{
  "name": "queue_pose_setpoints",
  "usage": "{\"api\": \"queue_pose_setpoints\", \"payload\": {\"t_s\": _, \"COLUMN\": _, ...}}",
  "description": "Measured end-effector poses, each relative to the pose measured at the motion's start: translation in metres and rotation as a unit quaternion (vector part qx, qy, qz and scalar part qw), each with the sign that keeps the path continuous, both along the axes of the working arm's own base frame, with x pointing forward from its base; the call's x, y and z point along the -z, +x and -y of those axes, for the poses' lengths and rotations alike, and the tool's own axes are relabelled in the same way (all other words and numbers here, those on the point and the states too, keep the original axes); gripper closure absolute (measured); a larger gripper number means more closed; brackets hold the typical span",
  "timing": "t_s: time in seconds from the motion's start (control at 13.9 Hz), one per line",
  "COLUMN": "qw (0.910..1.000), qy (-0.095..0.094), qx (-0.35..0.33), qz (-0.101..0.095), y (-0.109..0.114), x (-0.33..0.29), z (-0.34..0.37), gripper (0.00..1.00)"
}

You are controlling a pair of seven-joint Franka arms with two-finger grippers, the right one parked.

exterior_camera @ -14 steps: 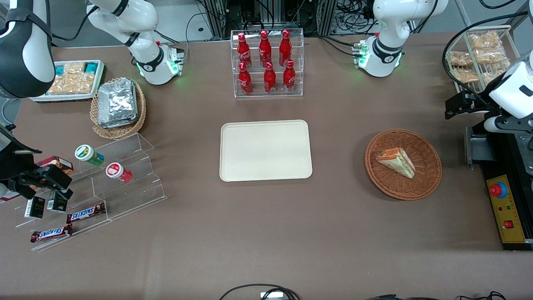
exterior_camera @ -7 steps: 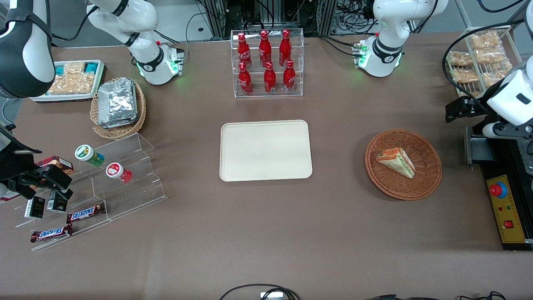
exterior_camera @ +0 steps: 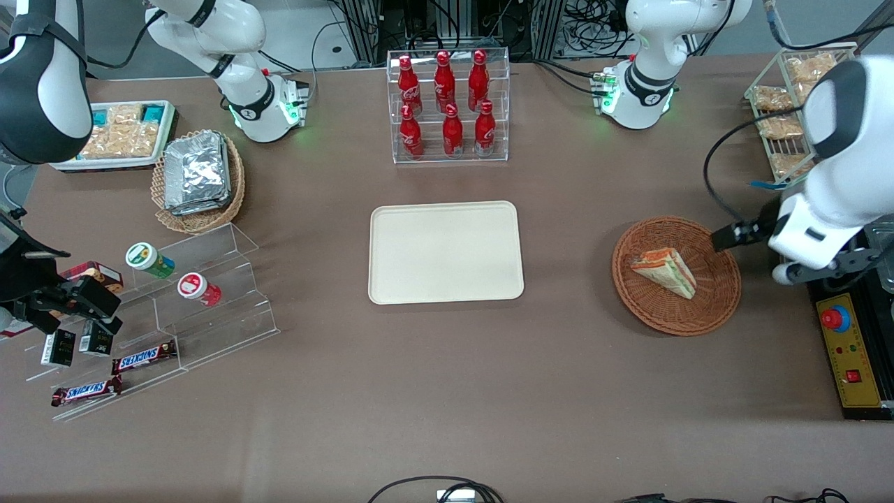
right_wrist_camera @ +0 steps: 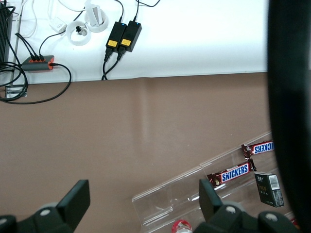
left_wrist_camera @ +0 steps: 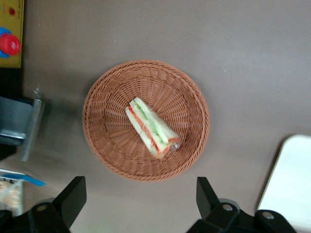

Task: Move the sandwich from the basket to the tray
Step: 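Move the open left gripper down over the sandwich in the wicker basket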

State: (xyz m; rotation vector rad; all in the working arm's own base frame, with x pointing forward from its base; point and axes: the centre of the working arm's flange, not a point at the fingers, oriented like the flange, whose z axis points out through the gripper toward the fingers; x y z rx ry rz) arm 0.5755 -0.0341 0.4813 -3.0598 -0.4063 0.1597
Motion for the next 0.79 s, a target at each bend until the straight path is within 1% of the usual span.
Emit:
{"api": "queue_pose_setpoints", "payload": {"t_s": 0.14, "qw": 0.9986, "qy": 0.004, "qx": -0.051, "qz": 0.012, "y": -0.004, "x": 0.04, "z": 0.002, "gripper": 0.0}}
{"api": "queue_pose_setpoints", "payload": {"t_s": 0.29, "qw": 0.9958, "qy": 0.009, "qx": -0.09, "qz": 0.012, "y": -0.015, "x": 0.076, "z": 0.003, "gripper": 0.0}}
{"api": "queue_pose_setpoints", "payload": {"t_s": 0.43, "qw": 0.9918, "qy": 0.022, "qx": -0.125, "qz": 0.014, "y": -0.026, "x": 0.106, "z": 0.001, "gripper": 0.0}}
{"api": "queue_pose_setpoints", "payload": {"t_s": 0.5, "qw": 0.9887, "qy": 0.029, "qx": -0.146, "qz": 0.019, "y": -0.031, "x": 0.118, "z": 0.001, "gripper": 0.0}}
{"api": "queue_pose_setpoints", "payload": {"t_s": 0.58, "qw": 0.9849, "qy": 0.032, "qx": -0.168, "qz": 0.025, "y": -0.036, "x": 0.129, "z": 0.001, "gripper": 0.0}}
{"api": "queue_pose_setpoints", "payload": {"t_s": 0.79, "qw": 0.9724, "qy": 0.033, "qx": -0.228, "qz": 0.04, "y": -0.046, "x": 0.151, "z": 0.004, "gripper": 0.0}}
